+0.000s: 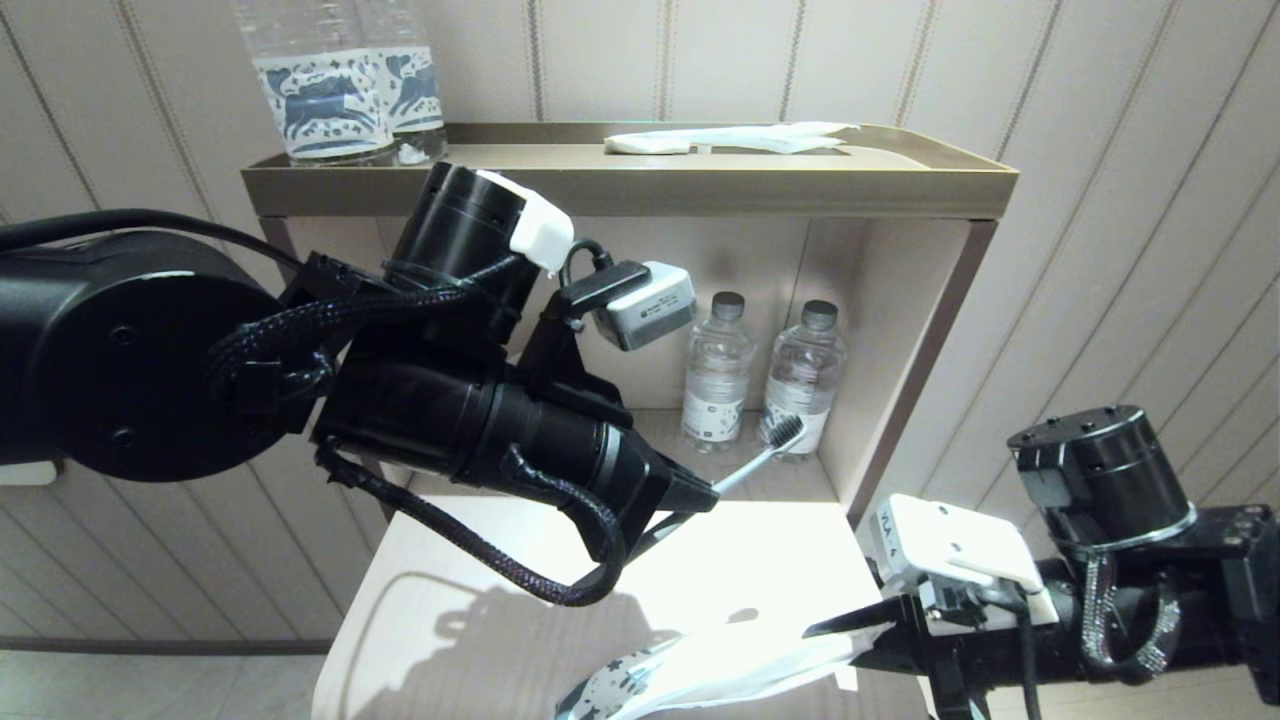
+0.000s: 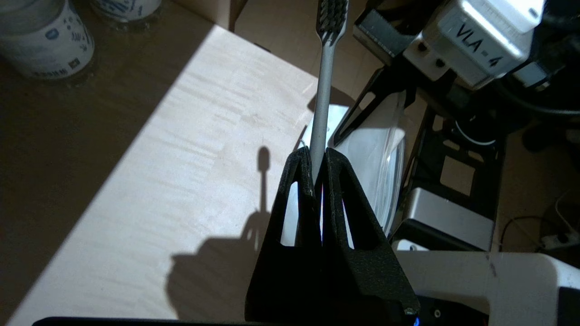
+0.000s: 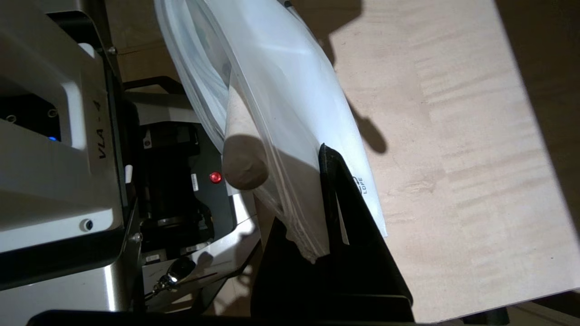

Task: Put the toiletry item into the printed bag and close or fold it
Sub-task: Place the toothbrush in the storage bag

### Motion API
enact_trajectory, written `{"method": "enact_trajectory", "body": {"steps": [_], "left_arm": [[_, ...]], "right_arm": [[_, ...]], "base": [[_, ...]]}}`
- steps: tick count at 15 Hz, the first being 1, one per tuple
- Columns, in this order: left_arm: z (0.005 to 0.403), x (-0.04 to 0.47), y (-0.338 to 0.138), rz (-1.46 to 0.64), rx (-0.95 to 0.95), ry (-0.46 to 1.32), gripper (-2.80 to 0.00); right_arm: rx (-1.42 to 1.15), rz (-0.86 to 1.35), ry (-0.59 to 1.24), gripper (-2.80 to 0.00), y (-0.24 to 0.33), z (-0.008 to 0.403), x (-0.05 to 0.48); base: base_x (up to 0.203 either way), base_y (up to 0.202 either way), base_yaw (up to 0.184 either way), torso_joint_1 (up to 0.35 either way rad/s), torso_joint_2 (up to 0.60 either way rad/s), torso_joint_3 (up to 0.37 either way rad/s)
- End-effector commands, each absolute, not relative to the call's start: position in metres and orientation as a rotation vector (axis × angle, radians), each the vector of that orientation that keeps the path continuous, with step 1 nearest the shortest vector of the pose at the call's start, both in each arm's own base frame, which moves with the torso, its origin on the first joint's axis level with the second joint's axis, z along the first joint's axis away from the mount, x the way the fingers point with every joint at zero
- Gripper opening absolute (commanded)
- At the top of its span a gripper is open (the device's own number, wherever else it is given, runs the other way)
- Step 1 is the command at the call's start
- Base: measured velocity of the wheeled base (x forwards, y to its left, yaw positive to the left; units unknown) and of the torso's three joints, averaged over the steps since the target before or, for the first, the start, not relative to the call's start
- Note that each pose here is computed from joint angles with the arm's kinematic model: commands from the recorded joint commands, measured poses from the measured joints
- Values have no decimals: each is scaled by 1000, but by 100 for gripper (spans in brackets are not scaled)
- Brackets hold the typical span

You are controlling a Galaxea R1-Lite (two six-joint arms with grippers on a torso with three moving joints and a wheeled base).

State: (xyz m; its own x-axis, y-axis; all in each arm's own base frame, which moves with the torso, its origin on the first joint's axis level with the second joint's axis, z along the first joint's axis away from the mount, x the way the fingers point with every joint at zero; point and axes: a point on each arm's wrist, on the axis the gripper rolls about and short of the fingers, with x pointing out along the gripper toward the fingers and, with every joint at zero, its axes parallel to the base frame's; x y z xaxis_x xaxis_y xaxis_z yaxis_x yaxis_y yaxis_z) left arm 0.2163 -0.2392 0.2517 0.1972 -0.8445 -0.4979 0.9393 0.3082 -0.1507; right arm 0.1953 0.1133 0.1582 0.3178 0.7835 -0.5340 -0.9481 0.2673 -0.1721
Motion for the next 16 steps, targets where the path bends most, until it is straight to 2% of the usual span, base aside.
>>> {"method": "enact_trajectory", "body": {"steps": [1, 6, 13, 16], "left_arm": [[261, 216, -241, -1263, 167, 493, -280], [271, 219, -258, -1277, 76, 380, -280], [240, 226, -294, -1301, 28, 450, -280], [229, 233, -309, -1233, -34, 458, -280]], "right_arm": [[-501, 1186, 388, -280, 113, 157, 208], [-462, 1087, 374, -280, 98, 169, 228], [-452, 1082, 381, -280, 96, 168, 232], [-453, 1081, 380, -280, 96, 168, 231]], "base": [[0, 0, 0, 0, 0, 0], [0, 0, 0, 0, 0, 0], [0, 0, 0, 0, 0, 0], [0, 0, 0, 0, 0, 0]]}}
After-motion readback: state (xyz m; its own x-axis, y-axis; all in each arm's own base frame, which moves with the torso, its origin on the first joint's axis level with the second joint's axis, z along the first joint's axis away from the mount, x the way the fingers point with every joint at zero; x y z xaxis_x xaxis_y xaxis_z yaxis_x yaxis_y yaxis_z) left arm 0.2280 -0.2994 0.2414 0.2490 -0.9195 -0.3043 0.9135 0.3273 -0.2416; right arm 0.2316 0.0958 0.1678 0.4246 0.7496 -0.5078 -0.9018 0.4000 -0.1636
